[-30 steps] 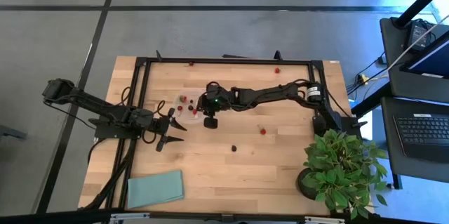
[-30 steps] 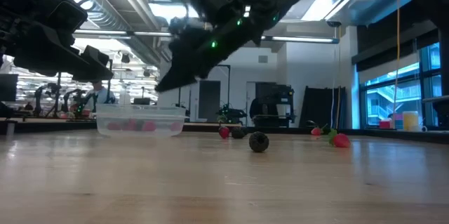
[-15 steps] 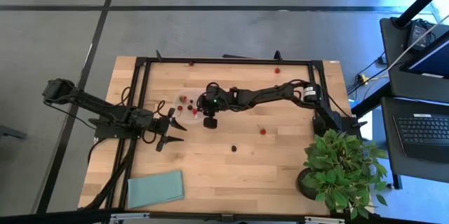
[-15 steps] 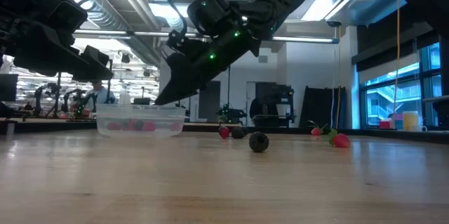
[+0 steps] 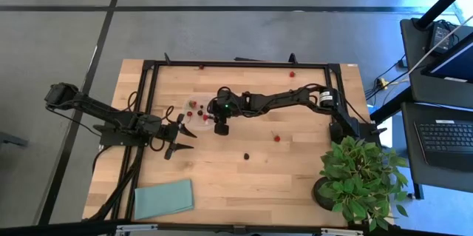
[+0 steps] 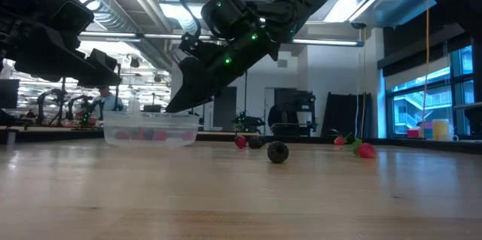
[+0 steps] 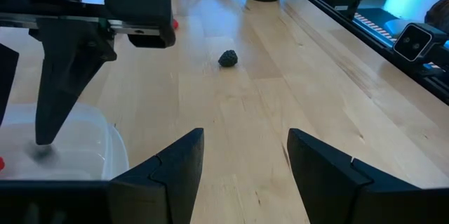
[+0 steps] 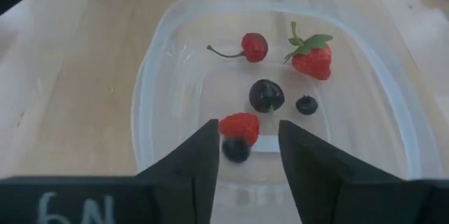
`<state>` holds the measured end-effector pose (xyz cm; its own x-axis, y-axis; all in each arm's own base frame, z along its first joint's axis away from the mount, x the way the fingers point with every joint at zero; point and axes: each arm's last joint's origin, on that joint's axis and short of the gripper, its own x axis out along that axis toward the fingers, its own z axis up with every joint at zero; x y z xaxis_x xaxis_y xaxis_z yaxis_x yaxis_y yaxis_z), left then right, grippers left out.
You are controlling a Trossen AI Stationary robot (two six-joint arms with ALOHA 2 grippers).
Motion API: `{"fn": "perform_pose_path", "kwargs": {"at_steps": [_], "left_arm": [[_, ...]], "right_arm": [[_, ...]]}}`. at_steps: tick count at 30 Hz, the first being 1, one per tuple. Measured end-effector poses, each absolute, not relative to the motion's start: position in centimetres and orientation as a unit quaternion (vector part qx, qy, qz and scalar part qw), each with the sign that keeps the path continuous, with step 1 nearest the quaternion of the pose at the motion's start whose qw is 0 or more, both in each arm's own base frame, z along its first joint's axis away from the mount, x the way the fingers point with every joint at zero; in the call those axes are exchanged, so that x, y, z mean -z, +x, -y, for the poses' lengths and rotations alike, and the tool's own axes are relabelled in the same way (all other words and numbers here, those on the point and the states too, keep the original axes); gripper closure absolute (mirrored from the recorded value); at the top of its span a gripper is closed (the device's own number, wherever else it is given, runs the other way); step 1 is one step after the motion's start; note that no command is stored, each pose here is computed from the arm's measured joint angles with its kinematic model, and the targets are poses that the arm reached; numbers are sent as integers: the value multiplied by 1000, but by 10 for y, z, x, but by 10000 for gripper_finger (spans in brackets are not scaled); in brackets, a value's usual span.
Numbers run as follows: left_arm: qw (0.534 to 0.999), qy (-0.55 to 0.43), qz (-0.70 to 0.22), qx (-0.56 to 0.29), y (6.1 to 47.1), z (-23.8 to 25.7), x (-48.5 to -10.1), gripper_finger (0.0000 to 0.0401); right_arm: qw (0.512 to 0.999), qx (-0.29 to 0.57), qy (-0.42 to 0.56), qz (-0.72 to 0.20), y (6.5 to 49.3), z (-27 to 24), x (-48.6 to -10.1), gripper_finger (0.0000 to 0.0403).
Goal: Pick and placing Produce into tupperware
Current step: Put the blueberry into the transparent container, then put the bottom blackberry into the transparent container
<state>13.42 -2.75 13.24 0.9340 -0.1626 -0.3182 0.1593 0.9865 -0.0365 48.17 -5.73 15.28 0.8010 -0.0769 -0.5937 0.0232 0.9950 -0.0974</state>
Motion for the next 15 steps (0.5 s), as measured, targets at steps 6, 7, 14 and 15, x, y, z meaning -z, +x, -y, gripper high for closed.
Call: {"fn": "perform_pose_path", "kwargs": {"at_steps": [6, 7, 14, 15], "left_arm": [[983, -5, -162, 82, 134, 28, -132, 202], [983, -5, -162, 82, 134, 28, -132, 202], [983, -5, -162, 82, 134, 28, -132, 202], [983, -5, -162, 82, 134, 28, -132, 202]], "right_arm": [[948, 27, -43, -314, 482, 58, -153, 231], [948, 27, -42, -314, 482, 58, -153, 228], [935, 23, -41, -352, 472, 56, -163, 221], [933, 22, -41, -358, 469, 56, -169, 220]]}}
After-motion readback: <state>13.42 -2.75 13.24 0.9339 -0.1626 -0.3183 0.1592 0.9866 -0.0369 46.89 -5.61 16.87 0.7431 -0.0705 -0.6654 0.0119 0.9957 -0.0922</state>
